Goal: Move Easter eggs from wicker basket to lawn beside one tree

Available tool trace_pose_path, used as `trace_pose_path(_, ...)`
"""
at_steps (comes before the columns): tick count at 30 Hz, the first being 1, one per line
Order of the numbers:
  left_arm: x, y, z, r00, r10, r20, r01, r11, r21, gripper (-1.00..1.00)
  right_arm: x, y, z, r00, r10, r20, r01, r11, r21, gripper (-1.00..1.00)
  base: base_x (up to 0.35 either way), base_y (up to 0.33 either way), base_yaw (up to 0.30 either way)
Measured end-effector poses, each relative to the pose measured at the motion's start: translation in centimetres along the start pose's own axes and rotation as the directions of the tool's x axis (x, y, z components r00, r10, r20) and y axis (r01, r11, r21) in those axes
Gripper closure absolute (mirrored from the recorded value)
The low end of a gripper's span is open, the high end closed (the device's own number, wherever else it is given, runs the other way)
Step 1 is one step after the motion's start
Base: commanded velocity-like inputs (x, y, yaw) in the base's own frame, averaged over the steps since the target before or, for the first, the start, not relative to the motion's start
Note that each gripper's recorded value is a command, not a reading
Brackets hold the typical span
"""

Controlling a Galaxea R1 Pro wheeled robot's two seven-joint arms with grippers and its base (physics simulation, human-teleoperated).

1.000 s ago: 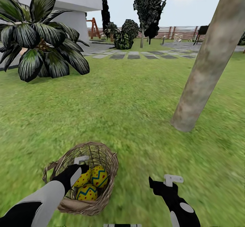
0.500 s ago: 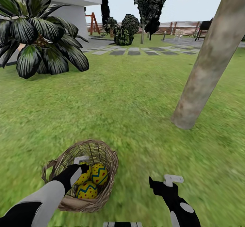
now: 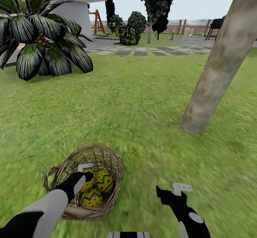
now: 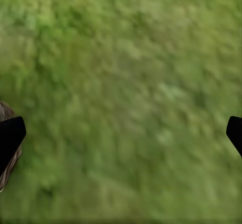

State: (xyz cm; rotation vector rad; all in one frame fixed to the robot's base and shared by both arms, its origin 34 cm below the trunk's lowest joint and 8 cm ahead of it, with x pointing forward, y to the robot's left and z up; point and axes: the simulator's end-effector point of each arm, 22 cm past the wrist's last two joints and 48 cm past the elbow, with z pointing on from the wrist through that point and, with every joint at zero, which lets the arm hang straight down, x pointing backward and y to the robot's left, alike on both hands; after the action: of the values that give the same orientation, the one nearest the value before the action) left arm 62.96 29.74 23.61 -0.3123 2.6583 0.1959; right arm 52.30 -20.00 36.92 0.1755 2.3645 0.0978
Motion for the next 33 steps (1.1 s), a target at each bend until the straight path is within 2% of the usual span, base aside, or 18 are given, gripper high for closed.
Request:
trace_pose_path(16,0.15,0.0,0.28,1.0,0.009,-0.002,-0.009,1.0,-0.002,-1.0,0.33,-0.06,0.18,1.0,0.0,-0.008,0.0,1.0,0.002,-1.0,0.0,0.0,0.0)
trace_pose_path(17,0.15,0.0,0.27,1.0,0.008,-0.002,-0.008,1.0,-0.002,1.0,0.31,-0.07,0.18,1.0,0.0,-0.007,0.0,1.0,0.002,-1.0,0.0,0.0,0.0)
trace_pose_path(33,0.15,-0.01,0.28,1.0,0.01,-0.002,-0.01,1.0,-0.001,1.0,0.28,-0.12,0.17,1.0,0.001,-0.007,-0.001,1.0,0.003,-1.0,0.0,0.0,0.0)
